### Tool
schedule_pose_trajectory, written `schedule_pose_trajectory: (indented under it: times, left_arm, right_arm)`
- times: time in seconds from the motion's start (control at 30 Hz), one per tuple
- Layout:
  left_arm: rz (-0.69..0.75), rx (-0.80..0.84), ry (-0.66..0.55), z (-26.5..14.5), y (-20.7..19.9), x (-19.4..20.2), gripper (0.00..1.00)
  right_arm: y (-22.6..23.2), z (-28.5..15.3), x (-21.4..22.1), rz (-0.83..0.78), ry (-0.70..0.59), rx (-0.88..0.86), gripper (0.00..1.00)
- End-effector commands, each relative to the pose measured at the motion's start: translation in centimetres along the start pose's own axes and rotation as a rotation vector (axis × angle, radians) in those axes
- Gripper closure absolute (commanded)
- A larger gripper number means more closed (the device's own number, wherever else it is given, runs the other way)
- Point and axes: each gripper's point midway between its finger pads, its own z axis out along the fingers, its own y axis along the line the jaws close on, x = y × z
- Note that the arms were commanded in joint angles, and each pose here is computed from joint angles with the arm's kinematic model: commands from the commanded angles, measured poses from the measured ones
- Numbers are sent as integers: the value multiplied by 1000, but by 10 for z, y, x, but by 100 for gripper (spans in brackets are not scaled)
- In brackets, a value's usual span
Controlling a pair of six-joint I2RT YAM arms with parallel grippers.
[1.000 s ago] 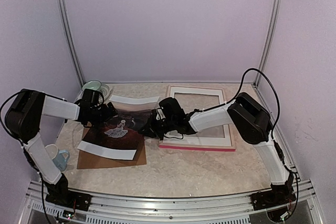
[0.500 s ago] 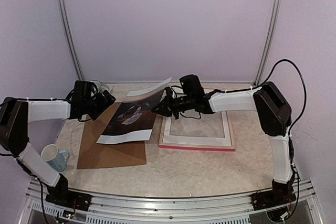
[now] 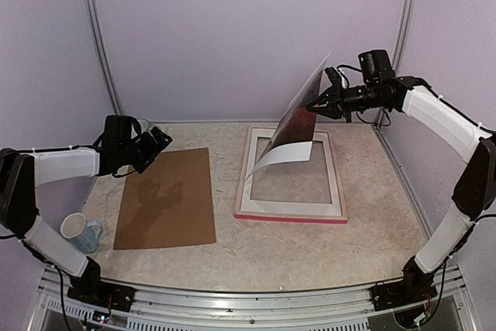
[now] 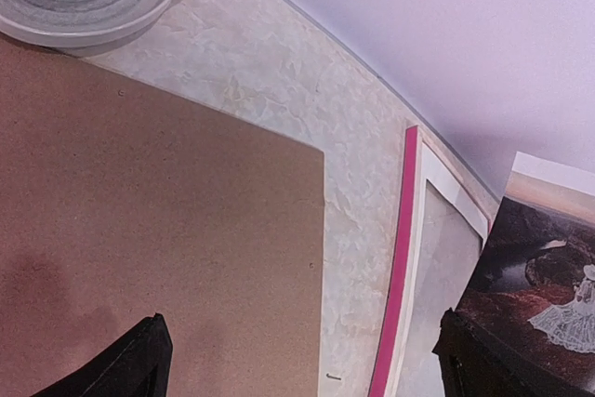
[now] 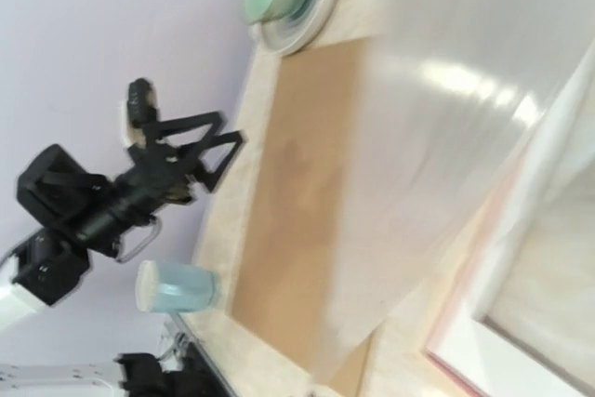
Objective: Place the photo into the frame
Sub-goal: Turn over the photo.
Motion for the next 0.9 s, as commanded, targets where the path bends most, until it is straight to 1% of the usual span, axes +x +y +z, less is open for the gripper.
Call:
schedule_pose_trajectory:
  times: [0.0, 0.07, 0.17, 0.33, 0.43, 0.47, 0.53, 0.57, 0.7, 0.87]
  left_arm:
    - [-18, 111, 6, -2, -31, -6, 1]
    - [-31, 125, 10, 2, -41, -6, 1]
    - [-32, 164, 22, 9, -70, -3, 1]
    - [1, 214, 82, 38, -125, 8, 1]
    - [8, 238, 133, 64, -144, 22, 1]
    - [6, 239, 154, 76, -146, 29, 1]
    - [6, 256, 160, 88, -156, 30, 1]
    - [3, 250, 168, 97, -154, 35, 1]
    - [-15, 266, 185, 117, -159, 41, 1]
    - [6, 311, 199, 122, -184, 54, 1]
  right_arm:
    - [-8, -56, 12, -62, 66, 113, 100]
    - [-4, -71, 7, -116, 65, 136, 100]
    - [-2, -83, 0, -163, 44, 178, 100]
    - [-16, -76, -12, -206, 46, 224, 100]
    - [-30, -66, -14, -198, 71, 237, 99]
    - [-33, -62, -14, -195, 78, 235, 99]
    - [-36, -57, -16, -190, 88, 224, 99]
    - [-37, -54, -17, -191, 94, 219, 99]
    - [-40, -50, -23, -200, 93, 222, 96]
    - [-36, -52, -23, -214, 88, 215, 94]
